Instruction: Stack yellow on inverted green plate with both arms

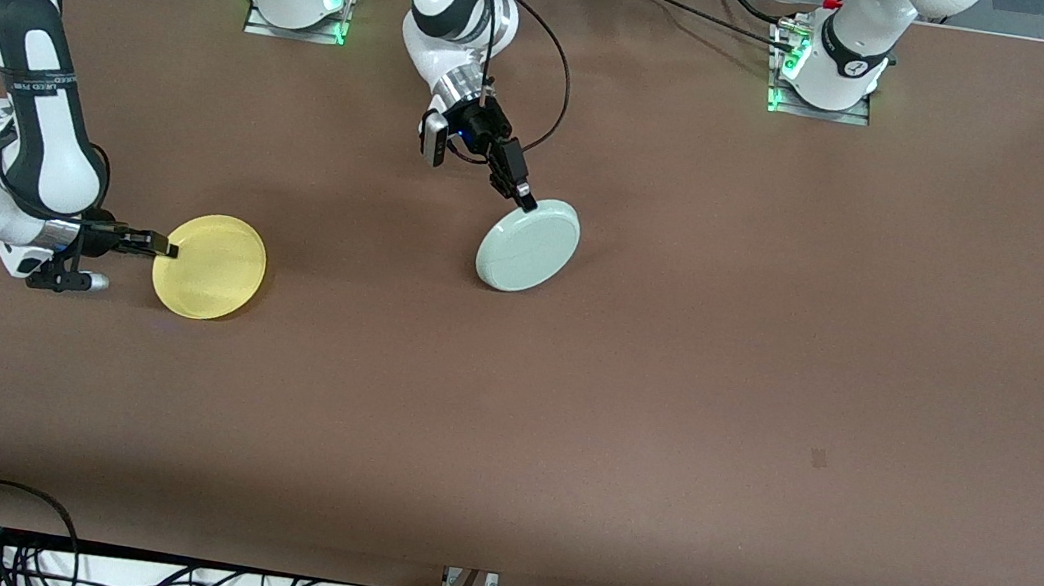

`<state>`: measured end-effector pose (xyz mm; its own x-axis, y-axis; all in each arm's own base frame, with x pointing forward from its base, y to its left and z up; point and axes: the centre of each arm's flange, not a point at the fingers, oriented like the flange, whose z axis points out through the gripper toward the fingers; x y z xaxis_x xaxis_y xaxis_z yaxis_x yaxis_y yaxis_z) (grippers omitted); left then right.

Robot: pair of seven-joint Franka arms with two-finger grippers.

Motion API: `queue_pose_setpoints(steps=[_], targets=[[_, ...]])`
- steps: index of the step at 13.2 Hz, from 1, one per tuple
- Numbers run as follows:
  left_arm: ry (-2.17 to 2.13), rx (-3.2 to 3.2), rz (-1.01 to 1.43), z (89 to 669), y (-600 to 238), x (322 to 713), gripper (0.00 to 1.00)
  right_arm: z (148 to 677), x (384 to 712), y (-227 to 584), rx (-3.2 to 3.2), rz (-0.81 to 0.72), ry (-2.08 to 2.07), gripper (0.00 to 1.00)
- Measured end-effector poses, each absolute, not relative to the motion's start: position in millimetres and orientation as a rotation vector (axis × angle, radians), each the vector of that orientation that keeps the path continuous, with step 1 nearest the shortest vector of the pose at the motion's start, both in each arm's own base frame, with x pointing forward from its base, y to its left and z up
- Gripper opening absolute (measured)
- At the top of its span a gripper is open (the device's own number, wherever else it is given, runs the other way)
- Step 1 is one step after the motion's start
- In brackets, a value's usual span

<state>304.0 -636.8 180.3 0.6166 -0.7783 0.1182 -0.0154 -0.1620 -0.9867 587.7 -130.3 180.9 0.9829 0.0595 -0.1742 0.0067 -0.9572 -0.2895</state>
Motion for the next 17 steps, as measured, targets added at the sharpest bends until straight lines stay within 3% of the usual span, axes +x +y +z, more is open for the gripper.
queue_pose_setpoints(steps=[2, 3, 5, 9, 13, 17], targets=[[0.689, -1.604, -0.817, 178, -649, 274, 0.38, 181, 588, -131, -2.834, 0.252, -0.097, 0.12], [0.684, -1.609, -0.852, 176, -654, 256, 0.38, 182, 589, -131, -2.832, 0.244, -0.114, 0.02], [0.664, -1.659, -0.876, 169, -660, 228, 0.55, 183, 589, -132, -2.830, 0.238, -0.136, 0.02], [0.584, -1.882, -0.850, 164, -668, 215, 0.99, 183, 589, -132, -2.830, 0.237, -0.139, 0.02], [0.528, -2.171, -0.869, 159, -688, 214, 1.00, 183, 590, -132, -2.830, 0.235, -0.142, 0.02], [0.481, -2.441, -0.810, 165, -702, 237, 1.00, 192, 599, -132, -2.835, 0.205, -0.160, 0.02]])
